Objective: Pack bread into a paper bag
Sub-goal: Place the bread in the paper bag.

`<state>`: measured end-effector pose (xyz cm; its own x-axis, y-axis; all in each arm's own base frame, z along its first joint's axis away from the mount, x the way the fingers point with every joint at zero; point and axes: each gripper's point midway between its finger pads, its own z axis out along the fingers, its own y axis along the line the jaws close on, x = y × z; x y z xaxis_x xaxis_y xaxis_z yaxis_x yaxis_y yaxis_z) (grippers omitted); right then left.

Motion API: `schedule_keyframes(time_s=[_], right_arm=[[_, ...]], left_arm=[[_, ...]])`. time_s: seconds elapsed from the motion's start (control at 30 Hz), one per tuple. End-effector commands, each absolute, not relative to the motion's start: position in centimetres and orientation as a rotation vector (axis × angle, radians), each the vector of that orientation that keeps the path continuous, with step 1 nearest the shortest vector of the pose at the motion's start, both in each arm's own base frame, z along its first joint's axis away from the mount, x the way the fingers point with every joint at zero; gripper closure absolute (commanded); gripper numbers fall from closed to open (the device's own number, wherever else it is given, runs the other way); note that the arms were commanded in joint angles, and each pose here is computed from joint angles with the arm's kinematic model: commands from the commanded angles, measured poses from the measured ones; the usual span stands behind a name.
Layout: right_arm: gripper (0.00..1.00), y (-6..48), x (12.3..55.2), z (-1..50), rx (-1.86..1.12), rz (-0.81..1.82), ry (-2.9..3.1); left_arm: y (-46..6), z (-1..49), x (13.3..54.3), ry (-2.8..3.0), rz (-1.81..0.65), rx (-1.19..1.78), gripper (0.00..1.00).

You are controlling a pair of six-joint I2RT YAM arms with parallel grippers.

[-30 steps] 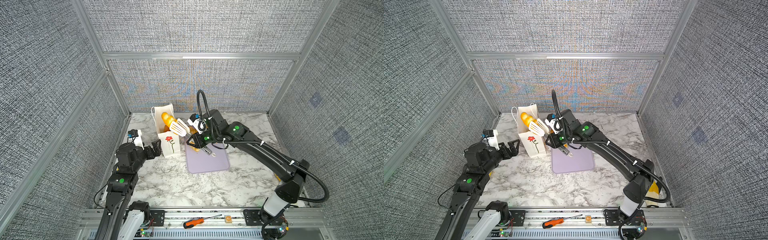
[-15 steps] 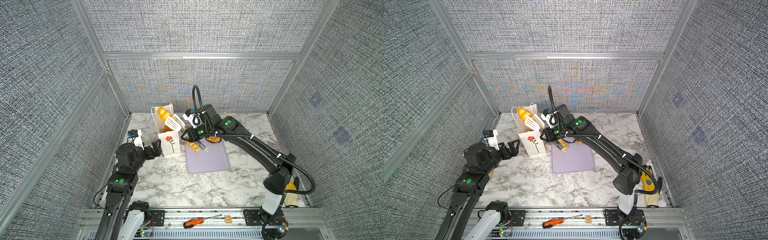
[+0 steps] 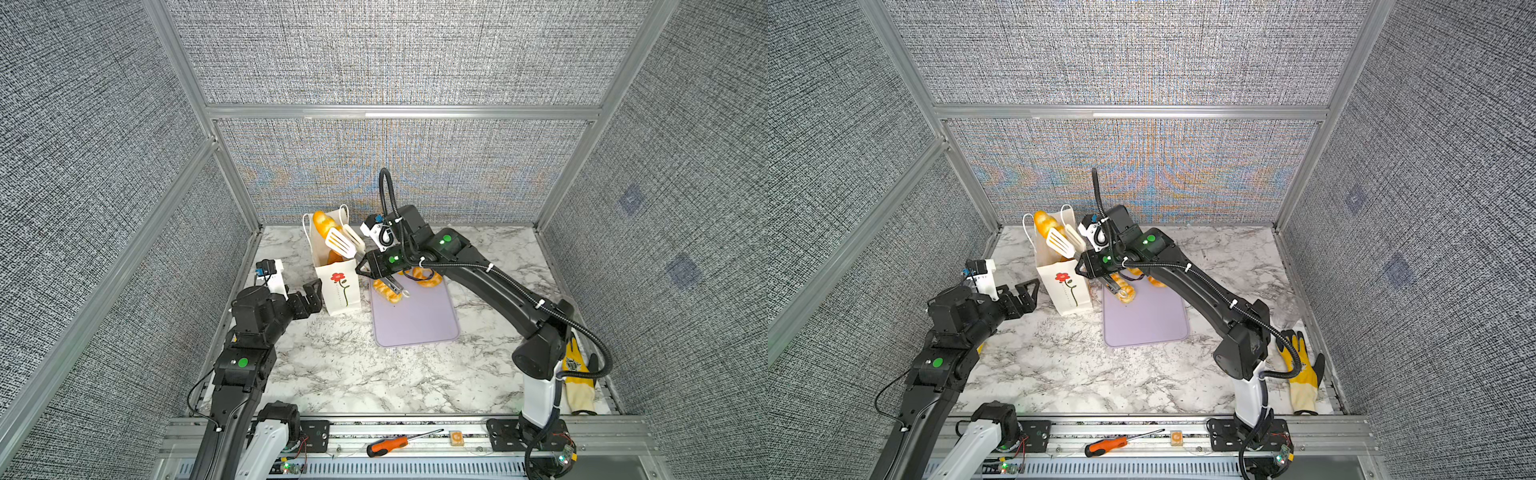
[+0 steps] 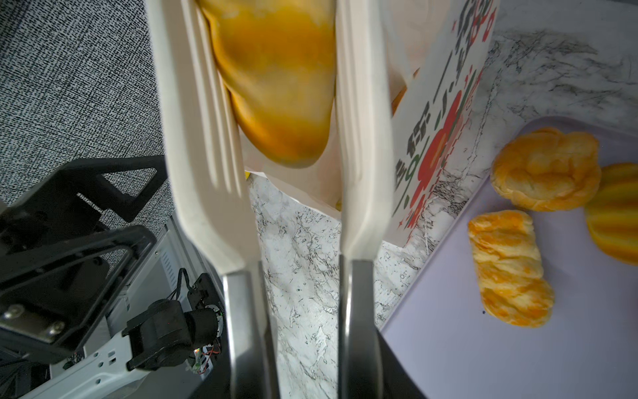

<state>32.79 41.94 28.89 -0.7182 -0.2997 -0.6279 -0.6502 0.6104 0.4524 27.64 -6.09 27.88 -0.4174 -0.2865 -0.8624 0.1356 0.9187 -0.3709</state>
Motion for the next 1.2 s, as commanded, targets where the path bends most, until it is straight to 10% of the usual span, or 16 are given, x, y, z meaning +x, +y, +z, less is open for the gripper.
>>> schedule_keyframes(time_s=[0.0,1.17], right_arm=[[0.56,42.0,33.3,29.1,-0.735,0.908,2.327],[0.45,38.7,31.1,31.3,-0.831,0.715,2.272]], left_arm=[[-6.1,28.5,27.8,1.922,-0.466,-0.099,0.01],[-5.7,29.2,27.4,1.906,-0.446,-0.119,0.01]])
